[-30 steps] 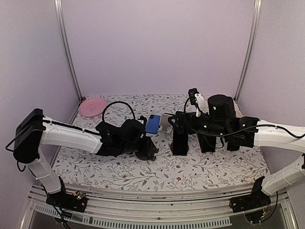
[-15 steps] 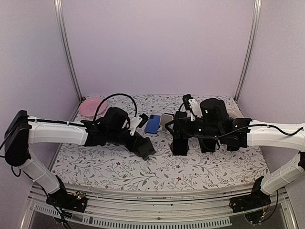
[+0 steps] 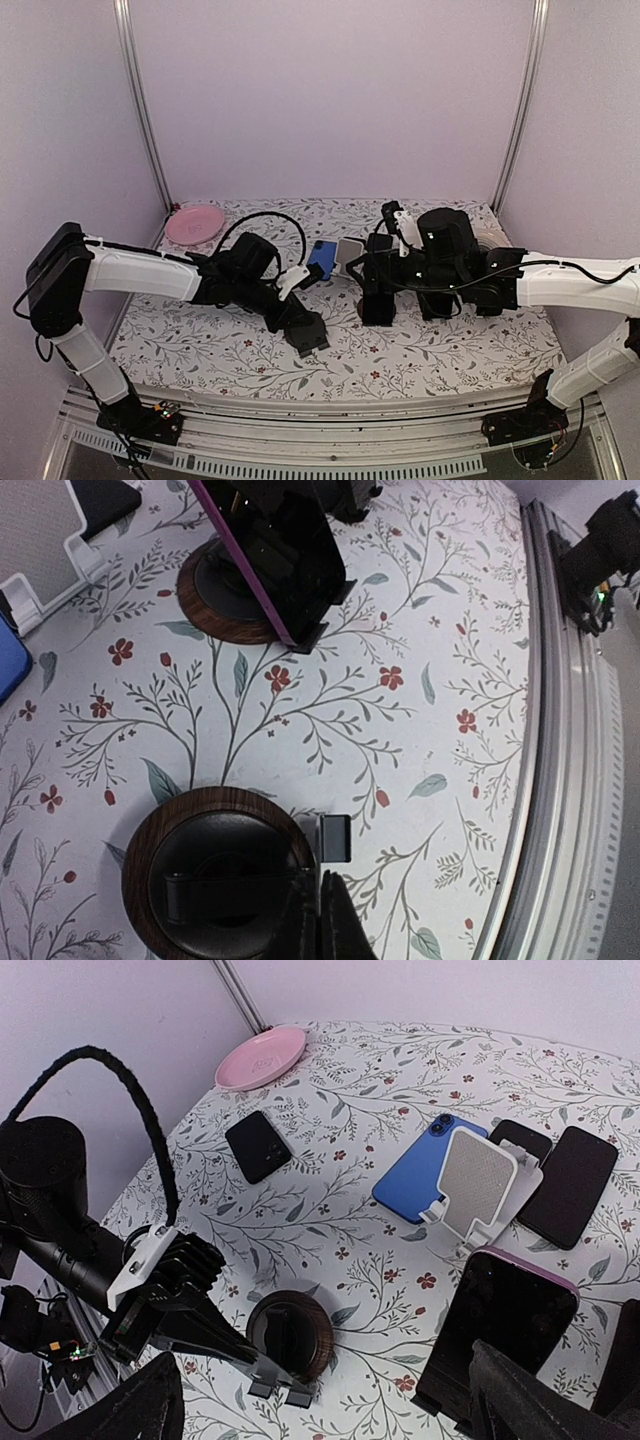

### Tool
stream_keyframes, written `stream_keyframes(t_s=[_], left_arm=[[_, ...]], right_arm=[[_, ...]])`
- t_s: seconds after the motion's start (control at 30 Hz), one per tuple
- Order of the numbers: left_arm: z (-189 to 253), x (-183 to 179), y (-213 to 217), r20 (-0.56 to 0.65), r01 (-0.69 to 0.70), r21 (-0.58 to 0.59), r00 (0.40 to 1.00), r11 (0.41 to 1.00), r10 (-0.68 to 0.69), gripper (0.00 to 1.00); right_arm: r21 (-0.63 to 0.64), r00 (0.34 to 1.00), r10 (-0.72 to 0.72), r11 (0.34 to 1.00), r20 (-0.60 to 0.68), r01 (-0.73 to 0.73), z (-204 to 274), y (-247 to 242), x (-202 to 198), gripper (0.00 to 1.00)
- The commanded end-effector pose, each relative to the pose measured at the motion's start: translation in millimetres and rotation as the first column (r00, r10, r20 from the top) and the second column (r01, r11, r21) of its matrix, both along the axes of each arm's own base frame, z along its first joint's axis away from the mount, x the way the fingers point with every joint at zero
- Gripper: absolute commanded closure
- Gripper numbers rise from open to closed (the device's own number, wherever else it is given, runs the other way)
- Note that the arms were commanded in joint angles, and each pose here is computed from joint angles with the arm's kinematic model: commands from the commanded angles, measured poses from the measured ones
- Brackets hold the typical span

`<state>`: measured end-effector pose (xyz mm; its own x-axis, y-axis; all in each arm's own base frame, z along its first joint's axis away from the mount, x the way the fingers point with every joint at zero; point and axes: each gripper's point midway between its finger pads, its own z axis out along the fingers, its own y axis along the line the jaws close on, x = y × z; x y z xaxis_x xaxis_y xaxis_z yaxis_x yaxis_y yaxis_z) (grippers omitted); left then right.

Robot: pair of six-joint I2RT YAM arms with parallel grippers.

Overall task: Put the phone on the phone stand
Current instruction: Place the phone stand at the center of the board.

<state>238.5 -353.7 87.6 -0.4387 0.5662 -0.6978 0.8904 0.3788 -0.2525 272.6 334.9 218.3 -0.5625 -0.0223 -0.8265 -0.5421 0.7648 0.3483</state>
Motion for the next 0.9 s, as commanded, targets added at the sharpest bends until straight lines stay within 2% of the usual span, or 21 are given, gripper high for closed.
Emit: stream_keyframes(t_s=[0.0, 0.5, 0.87], left_arm=[[12.9, 5.4, -10.2, 0.019, 0.057, -0.044, 0.998, 0.997, -0.056, 1.00], [-2.7, 16.0, -14.6, 0.023, 0.098, 0.055, 0.995, 0.994, -0.100, 1.00], [-3.5, 27.6, -18.4, 0.054, 0.108, 0.073, 0.992, 0.991, -0.112, 0.99]], right_arm=[[-0.012, 1.000, 0.001, 1.000, -0.017, -0.001, -4.2, 1.5, 0.6, 0.01], [-0.024, 1.000, -0.011, 1.000, -0.028, 0.011, -11.2, -1.1, 0.9, 0.01], [-0.041, 0.999, -0.016, 0.999, -0.031, 0.014, -15.0, -1.5, 2.1, 0.01]])
